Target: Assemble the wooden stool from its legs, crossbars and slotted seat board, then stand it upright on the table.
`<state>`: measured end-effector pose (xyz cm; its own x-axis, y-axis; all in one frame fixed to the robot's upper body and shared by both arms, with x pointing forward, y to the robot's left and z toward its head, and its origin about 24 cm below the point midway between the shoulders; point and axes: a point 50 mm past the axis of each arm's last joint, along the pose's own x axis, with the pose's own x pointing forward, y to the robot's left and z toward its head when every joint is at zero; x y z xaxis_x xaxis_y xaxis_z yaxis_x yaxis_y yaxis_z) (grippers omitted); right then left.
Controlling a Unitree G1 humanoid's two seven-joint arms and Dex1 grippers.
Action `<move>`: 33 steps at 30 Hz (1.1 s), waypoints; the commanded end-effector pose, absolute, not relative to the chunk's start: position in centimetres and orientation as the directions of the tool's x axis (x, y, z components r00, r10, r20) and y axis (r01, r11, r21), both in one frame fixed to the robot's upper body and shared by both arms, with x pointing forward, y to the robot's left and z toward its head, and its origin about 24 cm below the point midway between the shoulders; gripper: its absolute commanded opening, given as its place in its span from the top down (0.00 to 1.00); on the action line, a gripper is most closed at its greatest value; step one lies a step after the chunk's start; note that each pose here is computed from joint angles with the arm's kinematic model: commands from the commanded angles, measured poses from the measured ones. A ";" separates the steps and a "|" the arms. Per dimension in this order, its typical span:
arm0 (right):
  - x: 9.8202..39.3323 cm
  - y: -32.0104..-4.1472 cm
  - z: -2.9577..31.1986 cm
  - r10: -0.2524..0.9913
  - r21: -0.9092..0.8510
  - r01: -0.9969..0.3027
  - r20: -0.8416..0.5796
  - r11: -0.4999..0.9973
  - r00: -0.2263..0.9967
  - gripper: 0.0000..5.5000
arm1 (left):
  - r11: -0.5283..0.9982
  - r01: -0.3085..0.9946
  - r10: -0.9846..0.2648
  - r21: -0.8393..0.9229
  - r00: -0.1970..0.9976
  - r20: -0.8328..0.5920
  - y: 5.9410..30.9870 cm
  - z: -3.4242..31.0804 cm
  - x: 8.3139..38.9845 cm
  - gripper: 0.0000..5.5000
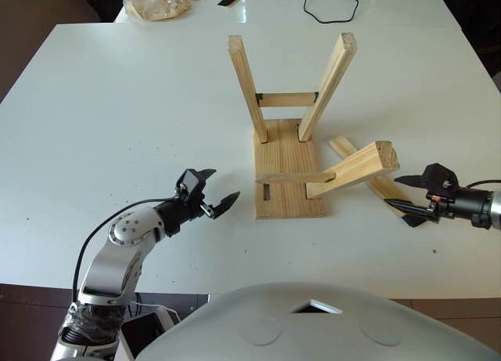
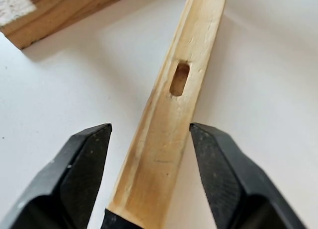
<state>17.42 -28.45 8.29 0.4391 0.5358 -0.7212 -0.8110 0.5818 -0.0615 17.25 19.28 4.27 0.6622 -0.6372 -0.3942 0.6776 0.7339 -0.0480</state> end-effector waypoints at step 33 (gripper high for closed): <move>17.5 -29.5 5.7 0.515 -0.035 -0.779 -0.732 0.626 0.447 0.45 | 0.746 0.666 -0.607 -0.011 0.672 -0.424 20.0 4.1 17.8 0.18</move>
<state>17.54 -29.21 5.74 0.4490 0.5191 -0.7273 -0.7825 0.6213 -0.0397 17.72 19.60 4.02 0.6692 -0.6184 -0.4120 0.6701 0.7418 -0.0249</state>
